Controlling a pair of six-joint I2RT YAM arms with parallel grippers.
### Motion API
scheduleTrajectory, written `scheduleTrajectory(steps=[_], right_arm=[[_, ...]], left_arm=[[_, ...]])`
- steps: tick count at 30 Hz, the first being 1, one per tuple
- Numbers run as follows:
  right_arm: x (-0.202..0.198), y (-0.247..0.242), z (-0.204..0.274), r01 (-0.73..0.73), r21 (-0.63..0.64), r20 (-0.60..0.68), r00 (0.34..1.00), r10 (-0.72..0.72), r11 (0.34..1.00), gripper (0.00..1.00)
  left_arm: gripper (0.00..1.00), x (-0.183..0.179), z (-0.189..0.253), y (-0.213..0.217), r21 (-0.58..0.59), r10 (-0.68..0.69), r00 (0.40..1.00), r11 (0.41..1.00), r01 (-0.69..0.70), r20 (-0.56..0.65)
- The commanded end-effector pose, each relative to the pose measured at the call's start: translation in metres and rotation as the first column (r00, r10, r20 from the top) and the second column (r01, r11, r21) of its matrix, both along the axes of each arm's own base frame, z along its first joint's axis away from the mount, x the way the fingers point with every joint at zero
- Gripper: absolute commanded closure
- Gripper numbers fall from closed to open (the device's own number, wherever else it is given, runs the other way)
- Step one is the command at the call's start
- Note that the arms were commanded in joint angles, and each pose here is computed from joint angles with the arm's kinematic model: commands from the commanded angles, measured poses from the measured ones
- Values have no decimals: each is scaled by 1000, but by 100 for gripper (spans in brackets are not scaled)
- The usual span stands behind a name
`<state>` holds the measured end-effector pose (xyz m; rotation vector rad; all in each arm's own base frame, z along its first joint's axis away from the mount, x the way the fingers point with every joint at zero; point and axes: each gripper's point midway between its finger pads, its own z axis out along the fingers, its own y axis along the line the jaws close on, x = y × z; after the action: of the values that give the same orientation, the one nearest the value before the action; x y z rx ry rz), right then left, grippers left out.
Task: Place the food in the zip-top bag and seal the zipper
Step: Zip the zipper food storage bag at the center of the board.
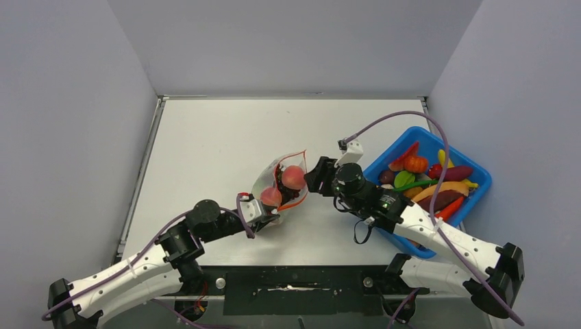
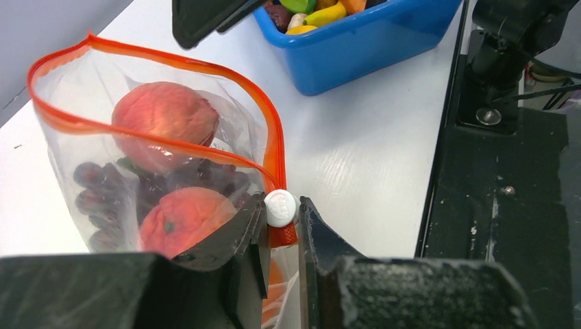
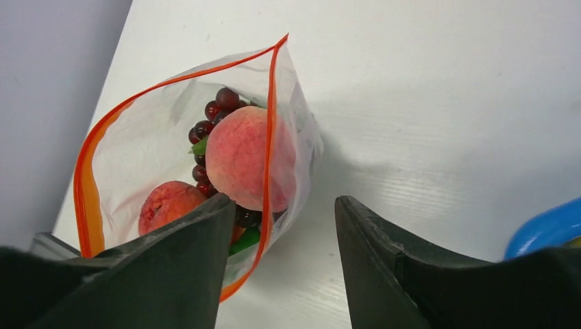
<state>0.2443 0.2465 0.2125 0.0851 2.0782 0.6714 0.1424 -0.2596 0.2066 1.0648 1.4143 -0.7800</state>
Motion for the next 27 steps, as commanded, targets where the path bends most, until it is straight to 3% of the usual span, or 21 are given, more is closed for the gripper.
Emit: scheduleTrajectory(steps=[1,6,8,13,17,22,27], right_arm=[[1,-22,55,-109,-230,230,959,163,967,40],[-2,-31,86,-162,-405,392,858,331,900,38],[-6,-25,95,-204,-471,448,783,431,859,39],[-28,8,107,-359,-626,473,532,703,692,38],[-52,38,96,-462,-741,396,286,873,487,38],[-92,64,84,-475,-837,355,-94,930,271,36],[-109,78,87,-450,-872,343,-281,897,192,32]], left_arm=[[100,-7,58,-8,-136,-36,999,990,37,15],[100,-9,73,-9,-148,-47,999,988,46,-2],[100,-8,73,-8,-135,-40,999,990,38,-16],[100,-7,70,-5,-122,-22,999,992,16,-49],[100,-13,70,-2,-140,-42,998,990,36,-42],[100,-17,65,3,-139,-44,998,990,38,-46],[100,-18,63,8,-137,-31,998,990,24,-52]])
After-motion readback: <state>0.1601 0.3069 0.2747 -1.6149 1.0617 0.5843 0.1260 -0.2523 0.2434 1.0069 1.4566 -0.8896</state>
